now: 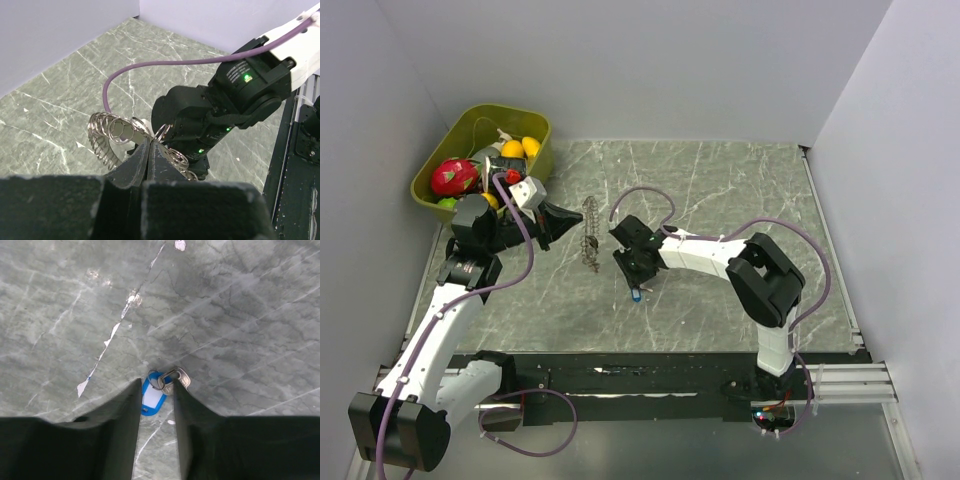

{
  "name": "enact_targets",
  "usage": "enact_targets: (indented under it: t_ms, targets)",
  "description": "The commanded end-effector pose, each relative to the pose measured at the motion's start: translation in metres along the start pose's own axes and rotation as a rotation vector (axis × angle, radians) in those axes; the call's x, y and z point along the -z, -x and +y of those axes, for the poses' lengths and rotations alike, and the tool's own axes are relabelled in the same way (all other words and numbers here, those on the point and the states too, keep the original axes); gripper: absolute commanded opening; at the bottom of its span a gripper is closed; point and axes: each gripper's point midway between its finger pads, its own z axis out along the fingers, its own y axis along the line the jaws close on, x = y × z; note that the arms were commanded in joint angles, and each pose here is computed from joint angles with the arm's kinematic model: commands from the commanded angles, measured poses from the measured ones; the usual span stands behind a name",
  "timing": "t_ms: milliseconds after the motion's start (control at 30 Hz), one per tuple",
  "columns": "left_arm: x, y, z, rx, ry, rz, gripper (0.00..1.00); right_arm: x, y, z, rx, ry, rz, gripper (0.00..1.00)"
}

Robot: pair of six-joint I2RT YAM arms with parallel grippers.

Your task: Put the keys on the keyring

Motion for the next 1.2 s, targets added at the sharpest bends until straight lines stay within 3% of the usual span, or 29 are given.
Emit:
enact_targets:
  t_ms: [0,67,133,267,667,1167]
  targets:
    - [0.001,0.017,-0.003,-0.058,-0.018,-0.042,0.01,-0.002,0.013,0.005,0.011,-0.002,-0.033,0.33]
    - [0.001,0.017,-0.004,-0.059,-0.020,-0.041,0.01,-0.004,0.011,0.003,0.005,-0.007,-0.032,0.28]
    - [0.001,0.017,-0.004,-0.059,-0.020,-0.041,0.01,-0.006,0.010,0.002,0.000,-0.013,-0.032,0.15]
    - [0.002,0.019,-0.005,-0.060,-0.018,-0.042,0.01,-0.002,0.010,0.003,-0.009,-0.008,-0.048,0.01]
    - [0.003,0.020,-0.005,-0.070,-0.013,-0.040,0.01,0.066,0.034,0.006,0.038,0.035,-0.230,0.00]
    - [0.006,0.022,-0.010,-0.117,-0.032,-0.045,0.01,0.209,0.064,0.043,0.258,0.382,-0.769,0.00]
